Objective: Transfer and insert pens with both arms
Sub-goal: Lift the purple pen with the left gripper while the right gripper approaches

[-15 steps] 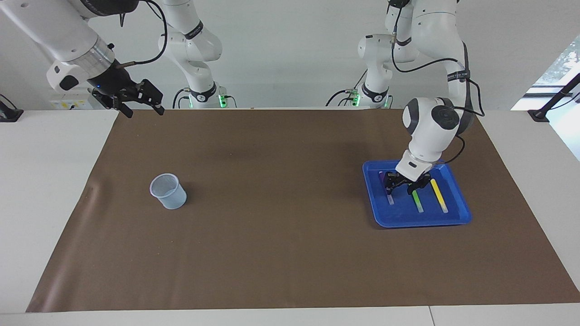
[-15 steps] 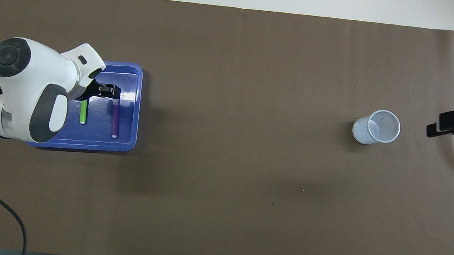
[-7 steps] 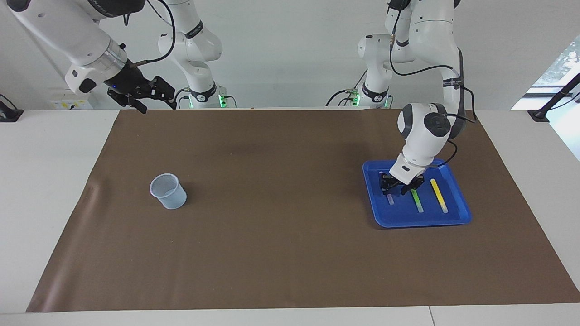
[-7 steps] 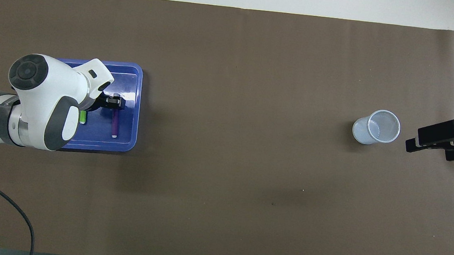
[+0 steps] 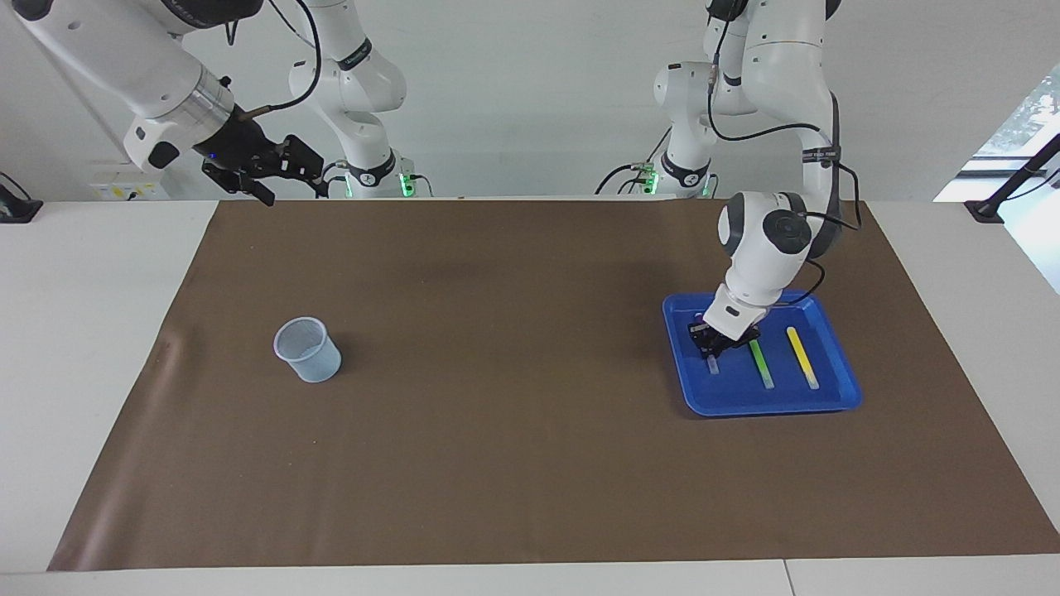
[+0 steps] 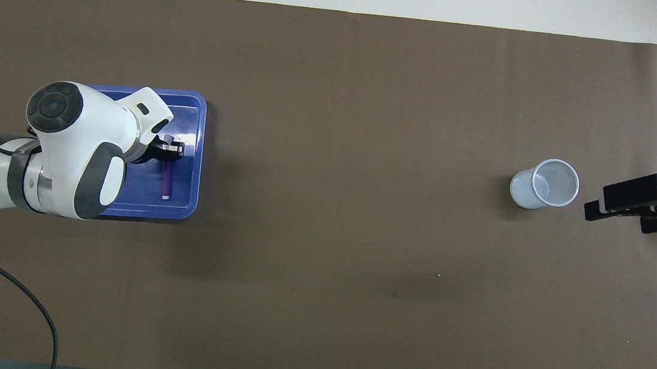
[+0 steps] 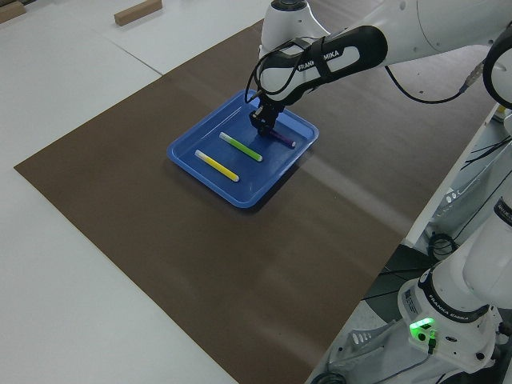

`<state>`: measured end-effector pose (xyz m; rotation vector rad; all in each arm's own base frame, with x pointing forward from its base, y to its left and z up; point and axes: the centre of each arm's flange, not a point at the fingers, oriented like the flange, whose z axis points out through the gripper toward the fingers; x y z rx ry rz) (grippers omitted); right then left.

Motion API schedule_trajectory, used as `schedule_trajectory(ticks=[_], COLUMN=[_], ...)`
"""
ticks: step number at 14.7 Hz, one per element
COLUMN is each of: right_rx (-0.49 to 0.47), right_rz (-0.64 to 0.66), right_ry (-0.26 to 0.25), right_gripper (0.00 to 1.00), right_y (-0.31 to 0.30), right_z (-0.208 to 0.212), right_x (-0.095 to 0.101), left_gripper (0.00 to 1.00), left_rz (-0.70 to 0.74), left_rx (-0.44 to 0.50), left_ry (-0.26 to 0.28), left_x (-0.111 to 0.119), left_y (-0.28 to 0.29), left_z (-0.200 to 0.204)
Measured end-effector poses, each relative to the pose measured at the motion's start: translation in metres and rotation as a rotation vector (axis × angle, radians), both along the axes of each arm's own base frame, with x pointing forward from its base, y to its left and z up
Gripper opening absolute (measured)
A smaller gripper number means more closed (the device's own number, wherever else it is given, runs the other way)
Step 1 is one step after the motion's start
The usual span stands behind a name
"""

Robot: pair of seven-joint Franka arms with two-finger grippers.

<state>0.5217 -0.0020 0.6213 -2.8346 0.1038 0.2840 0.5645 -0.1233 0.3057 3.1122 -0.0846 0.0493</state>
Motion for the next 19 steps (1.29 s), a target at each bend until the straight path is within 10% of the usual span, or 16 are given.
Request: schedule_trajectory(ticks=[11,19], right_rx=[0.037,0.299], right_rz=[0.003,-0.088], right_ry=[-0.019,-0.048], right_gripper=[1.0,1.0], right_y=[0.004,0.02], right_z=[-0.001,-0.025], right_x=[0.002,-0.008], left_gripper=[0.17,0.17], left_rz=[0.121,0.639], left_rx=[-0.005,-0.236], left_ry=[0.002,0.075], left_x=[0.027,0.035], left_y=[-0.002,-0.098], left_z=[0.054,0.159])
